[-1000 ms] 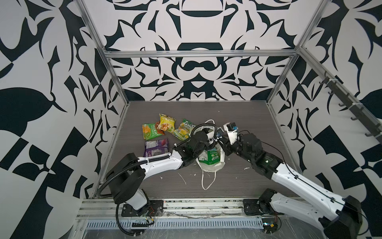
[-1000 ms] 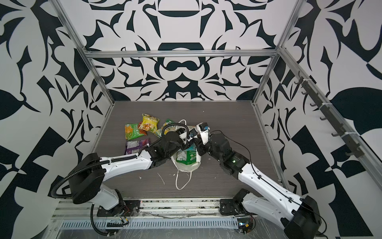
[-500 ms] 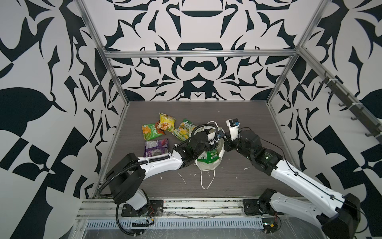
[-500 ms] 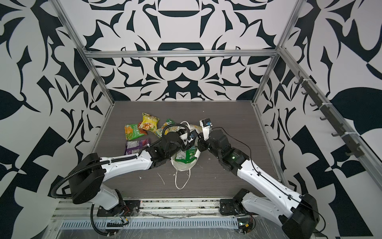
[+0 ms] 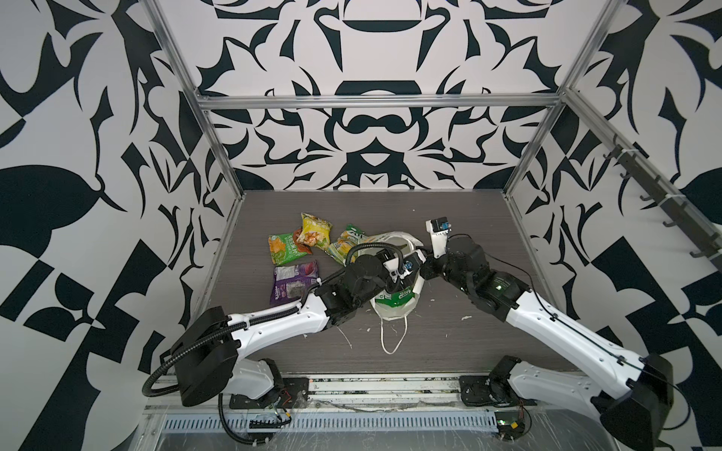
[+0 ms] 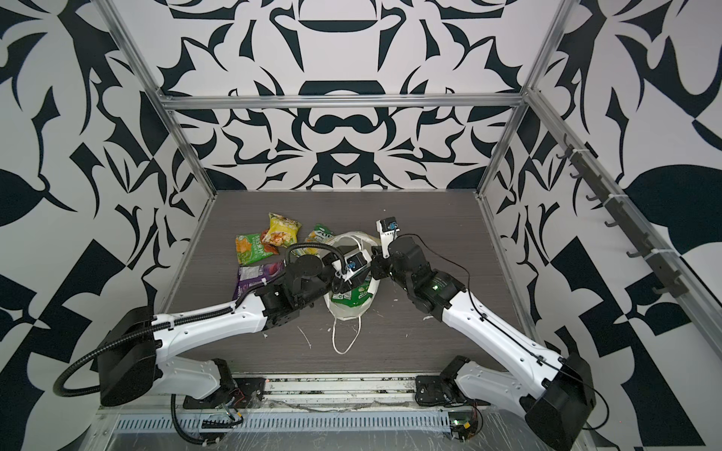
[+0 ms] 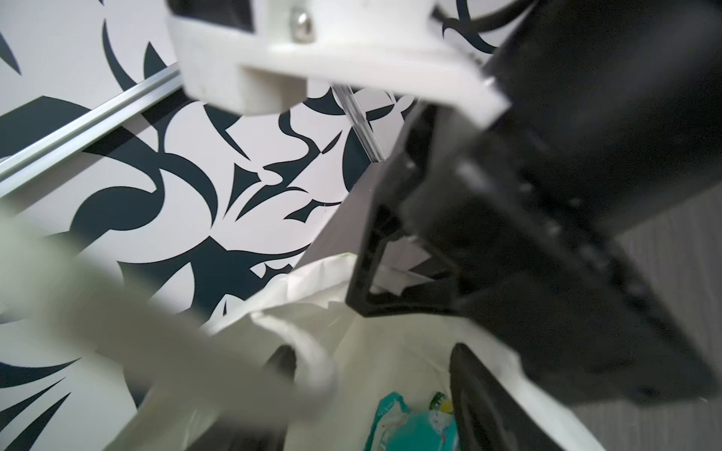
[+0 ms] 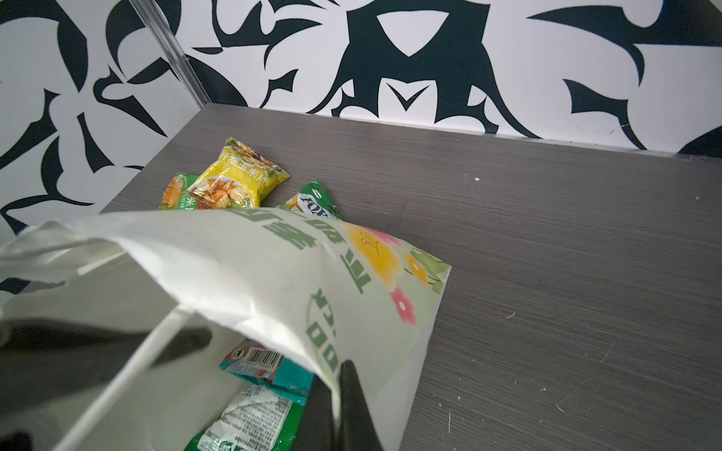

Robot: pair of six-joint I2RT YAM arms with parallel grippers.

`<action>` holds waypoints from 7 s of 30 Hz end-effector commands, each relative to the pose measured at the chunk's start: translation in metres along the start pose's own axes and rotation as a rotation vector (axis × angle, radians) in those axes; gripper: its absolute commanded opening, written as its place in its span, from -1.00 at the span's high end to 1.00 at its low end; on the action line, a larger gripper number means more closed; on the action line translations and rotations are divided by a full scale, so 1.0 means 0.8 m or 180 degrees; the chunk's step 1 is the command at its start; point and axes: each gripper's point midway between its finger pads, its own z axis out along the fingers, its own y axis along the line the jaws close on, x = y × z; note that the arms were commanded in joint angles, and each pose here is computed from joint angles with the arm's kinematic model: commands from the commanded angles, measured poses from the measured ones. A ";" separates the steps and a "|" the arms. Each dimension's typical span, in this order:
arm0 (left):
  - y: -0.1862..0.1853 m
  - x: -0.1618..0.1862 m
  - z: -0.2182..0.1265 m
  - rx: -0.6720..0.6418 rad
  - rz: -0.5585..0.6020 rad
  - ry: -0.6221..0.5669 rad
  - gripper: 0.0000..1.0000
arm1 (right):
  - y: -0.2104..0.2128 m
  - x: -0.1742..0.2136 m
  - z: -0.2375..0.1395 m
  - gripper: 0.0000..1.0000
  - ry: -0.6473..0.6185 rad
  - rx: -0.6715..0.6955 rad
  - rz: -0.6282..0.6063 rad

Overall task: Take the snacks out of the paper bag
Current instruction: 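Lower the left gripper into the bag toward the teal Mint Blossom packet, then grasp the teal Mint Blossom packet with the left gripper, then lift the teal packet out of the bag with the left gripper, then lower the teal packet onto the table beside the purple packet and release, then move the left gripper away over the snacks farther from the robot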

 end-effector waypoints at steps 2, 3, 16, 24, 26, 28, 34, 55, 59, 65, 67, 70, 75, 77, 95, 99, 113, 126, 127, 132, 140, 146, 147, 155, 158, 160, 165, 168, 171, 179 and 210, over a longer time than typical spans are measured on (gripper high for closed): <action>-0.016 0.017 -0.002 0.0103 0.0006 0.0473 0.00 | -0.004 -0.041 -0.011 1.00 -0.0267 0.0119 0.0159; -0.017 0.029 -0.004 0.0092 0.0007 0.0604 0.06 | -0.003 -0.041 -0.011 1.00 -0.0269 0.0103 0.0162; -0.043 0.145 -0.005 0.0210 0.0366 0.1738 0.19 | -0.001 -0.042 -0.015 1.00 -0.0362 0.0040 0.0080; -0.058 0.177 0.012 0.0349 0.0448 0.2047 0.16 | -0.001 -0.046 -0.024 1.00 -0.0419 0.0026 0.0058; -0.058 0.182 0.014 0.0330 0.0448 0.2096 0.25 | -0.001 -0.046 -0.026 1.00 -0.0438 0.0016 0.0049; -0.057 0.181 0.013 0.0309 0.0440 0.2086 0.29 | -0.001 -0.048 -0.027 1.00 -0.0443 0.0020 0.0049; -0.043 0.177 0.007 0.0154 0.0524 0.2032 0.29 | 0.008 -0.048 -0.026 1.00 -0.0405 -0.0093 0.0015; -0.004 0.228 0.090 -0.0478 0.0892 0.2017 0.52 | 0.017 -0.052 -0.028 1.00 -0.0458 -0.0235 0.0001; 0.002 0.242 0.101 -0.0594 0.1035 0.2122 1.00 | 0.017 -0.052 -0.030 1.00 -0.0465 -0.0234 0.0017; 0.006 0.204 0.094 -0.0574 0.0928 0.1817 1.00 | 0.004 -0.050 -0.025 1.00 -0.0420 -0.0039 0.0013; 0.006 0.188 0.090 -0.0576 0.0932 0.1717 1.00 | -0.003 -0.050 -0.021 1.00 -0.0412 0.0079 0.0021; -0.002 0.170 0.083 -0.0534 0.0997 0.1608 1.00 | -0.012 -0.048 -0.014 1.00 -0.0366 0.0228 0.0070; -0.011 0.150 0.067 -0.0539 0.1079 0.1469 1.00 | -0.015 -0.049 -0.007 1.00 -0.0304 0.0292 0.0077; -0.013 0.147 0.059 -0.0531 0.1029 0.1433 1.00 | -0.018 -0.050 -0.007 1.00 -0.0302 0.0323 0.0075; -0.016 0.065 0.043 -0.0461 0.1012 0.0754 1.00 | -0.049 -0.051 -0.004 1.00 -0.0293 0.0454 0.0156; -0.020 0.028 0.049 -0.0391 0.0986 0.0528 1.00 | -0.052 -0.048 0.006 1.00 -0.0276 0.0493 0.0186; 0.003 -0.062 -0.017 -0.0400 0.0727 0.0040 1.00 | -0.087 -0.050 0.026 1.00 -0.0225 0.0803 0.0324; 0.053 -0.089 -0.079 -0.0682 0.0362 0.0068 1.00 | -0.093 -0.060 0.021 1.00 -0.0276 0.0852 0.0336; 0.063 -0.086 -0.088 -0.0671 0.0240 0.0139 1.00 | -0.094 -0.059 0.022 1.00 -0.0266 0.0859 0.0331; 0.098 -0.082 -0.144 -0.0781 -0.0345 0.0234 1.00 | -0.096 -0.058 0.024 1.00 -0.0256 0.0871 0.0330; 0.156 -0.010 -0.241 -0.1379 -0.1670 0.0446 1.00 | -0.102 -0.055 0.022 1.00 -0.0250 0.0913 0.0343; 0.161 0.077 -0.266 -0.1699 -0.2406 0.0768 1.00 | -0.109 -0.055 0.018 1.00 -0.0260 0.0965 0.0394; 0.159 0.093 -0.263 -0.1722 -0.2545 0.0855 1.00 | -0.110 -0.056 0.017 1.00 -0.0268 0.0975 0.0397; 0.144 0.204 -0.218 -0.1428 -0.3993 0.1049 1.00 | -0.113 -0.058 0.013 1.00 -0.0296 0.1025 0.0398; 0.136 0.229 -0.206 -0.1297 -0.4172 0.1261 1.00 | -0.116 -0.055 0.012 1.00 -0.0296 0.1046 0.0396; 0.129 0.238 -0.194 -0.1113 -0.4289 0.1380 1.00 | -0.117 -0.054 0.012 1.00 -0.0292 0.1070 0.0389; 0.128 0.244 -0.168 -0.0898 -0.4371 0.1398 1.00 | -0.124 -0.054 0.014 1.00 -0.0281 0.1140 0.0413; 0.131 0.248 -0.159 -0.0885 -0.4388 0.1418 1.00 | -0.128 -0.054 0.013 1.00 -0.0282 0.1173 0.0432; 0.124 0.267 -0.155 -0.0898 -0.4443 0.1649 1.00 | -0.129 -0.056 0.013 1.00 -0.0297 0.1182 0.0446; 0.108 0.307 -0.164 -0.1099 -0.4524 0.2078 0.58 | -0.129 -0.058 0.015 1.00 -0.0306 0.1170 0.0447; 0.375 0.379 -0.112 -0.2239 -0.3137 0.2928 -0.98 | -0.125 -0.064 0.012 1.00 -0.0363 0.1116 0.0464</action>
